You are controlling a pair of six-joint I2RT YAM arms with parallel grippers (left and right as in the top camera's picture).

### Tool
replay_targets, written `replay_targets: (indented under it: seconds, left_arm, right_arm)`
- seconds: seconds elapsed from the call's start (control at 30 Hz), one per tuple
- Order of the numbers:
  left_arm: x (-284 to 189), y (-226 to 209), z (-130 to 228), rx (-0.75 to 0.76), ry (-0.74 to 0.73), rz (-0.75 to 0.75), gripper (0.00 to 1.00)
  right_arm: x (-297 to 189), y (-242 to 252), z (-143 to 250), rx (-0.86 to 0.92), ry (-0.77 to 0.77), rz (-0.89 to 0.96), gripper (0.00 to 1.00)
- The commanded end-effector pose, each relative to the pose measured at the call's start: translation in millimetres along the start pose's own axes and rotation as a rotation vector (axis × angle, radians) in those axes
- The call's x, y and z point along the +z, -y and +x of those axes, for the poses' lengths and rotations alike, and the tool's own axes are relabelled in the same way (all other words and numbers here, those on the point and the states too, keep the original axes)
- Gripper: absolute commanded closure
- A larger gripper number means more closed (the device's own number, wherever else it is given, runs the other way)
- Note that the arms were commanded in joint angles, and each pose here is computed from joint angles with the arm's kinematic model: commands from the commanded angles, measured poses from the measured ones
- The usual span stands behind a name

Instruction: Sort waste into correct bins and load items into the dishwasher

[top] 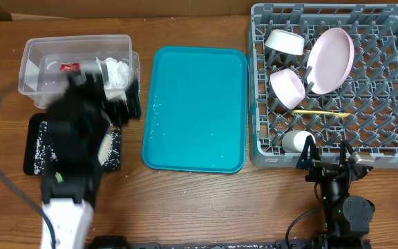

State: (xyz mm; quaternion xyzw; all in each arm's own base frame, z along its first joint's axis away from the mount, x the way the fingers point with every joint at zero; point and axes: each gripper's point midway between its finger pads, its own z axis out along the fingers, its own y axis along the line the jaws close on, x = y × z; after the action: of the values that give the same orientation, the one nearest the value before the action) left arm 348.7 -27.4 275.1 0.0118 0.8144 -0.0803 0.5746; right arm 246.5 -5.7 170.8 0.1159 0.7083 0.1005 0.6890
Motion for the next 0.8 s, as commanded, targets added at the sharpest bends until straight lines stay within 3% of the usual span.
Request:
replay_targets:
  seconds: [0.0,0.2,0.4,0.77]
  left_arm:
    - [-16.0,-3.0,39.6,0.063,0.048,-0.014,0.00]
    - [-29.1,-8.1,94.8,0.065,0.124,-0.024,0.00]
    - [-34.5,-10.1,126.2,0.065,0.161,-0.022,0.00]
    - [-49.3,-12.8,136.7,0.078,0.273,-0.038,0.00]
  right_arm:
    - [0.0,-1.9,1.4,0.007,0.005,-0.012,0.00]
    - [0.0,-1.8,1.4,0.007,0.005,-0.012,0.00]
    - [0.0,-1.8,1.4,0.007,0.005,-0.012,0.00]
    - [0.0,-1.9,1.4,0.007,0.005,-0.012,0.00]
